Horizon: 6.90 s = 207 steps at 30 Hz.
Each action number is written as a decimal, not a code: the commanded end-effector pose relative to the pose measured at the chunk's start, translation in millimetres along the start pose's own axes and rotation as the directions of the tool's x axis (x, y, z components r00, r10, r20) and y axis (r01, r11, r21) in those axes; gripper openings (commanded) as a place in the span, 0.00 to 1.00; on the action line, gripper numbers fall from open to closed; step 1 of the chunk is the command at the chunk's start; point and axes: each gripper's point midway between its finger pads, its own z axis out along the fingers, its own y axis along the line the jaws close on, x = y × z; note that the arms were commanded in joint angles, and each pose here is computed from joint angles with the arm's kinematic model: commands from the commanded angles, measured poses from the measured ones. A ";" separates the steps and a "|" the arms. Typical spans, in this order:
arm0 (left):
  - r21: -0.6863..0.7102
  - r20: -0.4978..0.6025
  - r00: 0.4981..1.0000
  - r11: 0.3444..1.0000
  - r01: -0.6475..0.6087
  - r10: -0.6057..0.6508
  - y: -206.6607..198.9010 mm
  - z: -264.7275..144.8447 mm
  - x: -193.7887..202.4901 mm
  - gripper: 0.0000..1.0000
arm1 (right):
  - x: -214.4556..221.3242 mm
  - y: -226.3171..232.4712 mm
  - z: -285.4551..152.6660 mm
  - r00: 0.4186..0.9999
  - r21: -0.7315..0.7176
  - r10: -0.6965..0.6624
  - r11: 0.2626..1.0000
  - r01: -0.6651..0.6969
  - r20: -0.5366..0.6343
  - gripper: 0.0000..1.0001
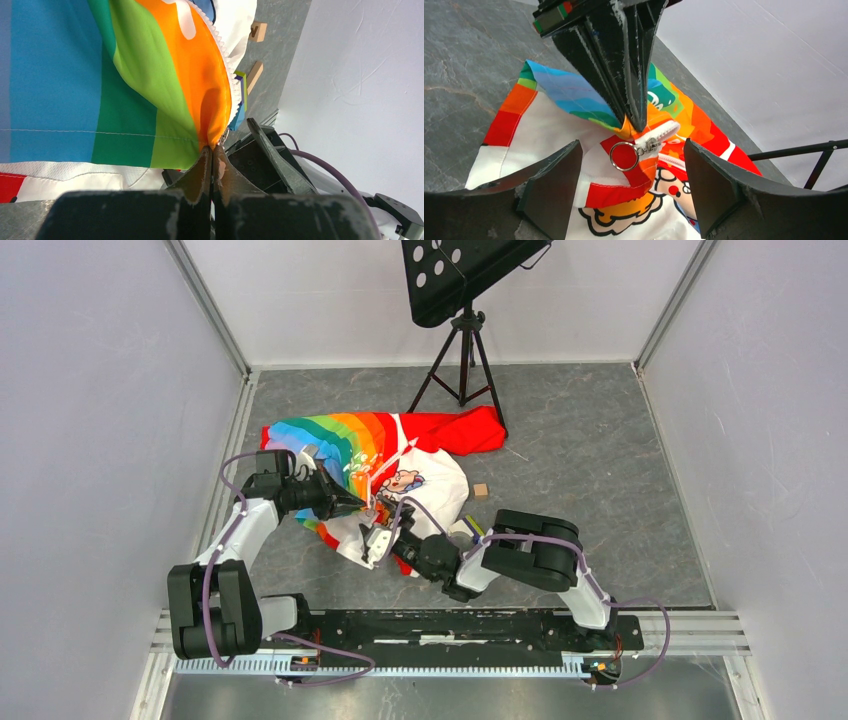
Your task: Zip up the jacket
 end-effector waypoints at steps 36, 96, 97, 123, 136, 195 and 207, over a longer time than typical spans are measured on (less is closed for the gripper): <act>0.044 0.019 0.998 0.997 -0.056 0.055 -10.5 -3.1 -5.3 0.02 | -46.7 -42.9 0.8 0.957 0.104 0.133 0.981 -0.164 0.257 0.69; 0.050 0.017 0.998 0.997 -0.054 0.054 -10.5 -2.5 -4.9 0.02 | -67.1 -64.3 -12.4 0.932 0.140 0.197 0.959 -0.248 0.304 0.40; 0.050 0.016 0.999 0.997 -0.053 0.052 -10.2 -2.2 -4.8 0.02 | -66.1 -64.2 -12.4 0.932 0.138 0.199 0.958 -0.249 0.302 0.39; 0.031 0.014 0.998 0.998 -0.061 0.060 -9.4 -0.4 -2.2 0.02 | -71.6 -55.2 -15.7 0.899 0.038 0.322 0.937 -0.348 0.297 0.06; -0.070 0.036 0.998 0.997 -0.043 0.046 -4.1 -6.4 7.1 0.02 | -53.7 -56.8 4.1 0.890 0.055 0.444 0.891 -0.451 0.109 0.00; 0.101 0.380 0.879 0.958 0.268 -0.286 -13.9 -20.6 38.0 0.77 | -32.6 -45.1 -2.6 0.468 0.053 0.859 0.487 -0.872 -0.205 0.00; 0.143 0.408 0.880 0.969 0.202 -0.244 -9.3 -4.2 21.7 0.50 | -34.8 -46.6 -2.4 0.462 0.053 0.864 0.480 -0.876 -0.199 0.00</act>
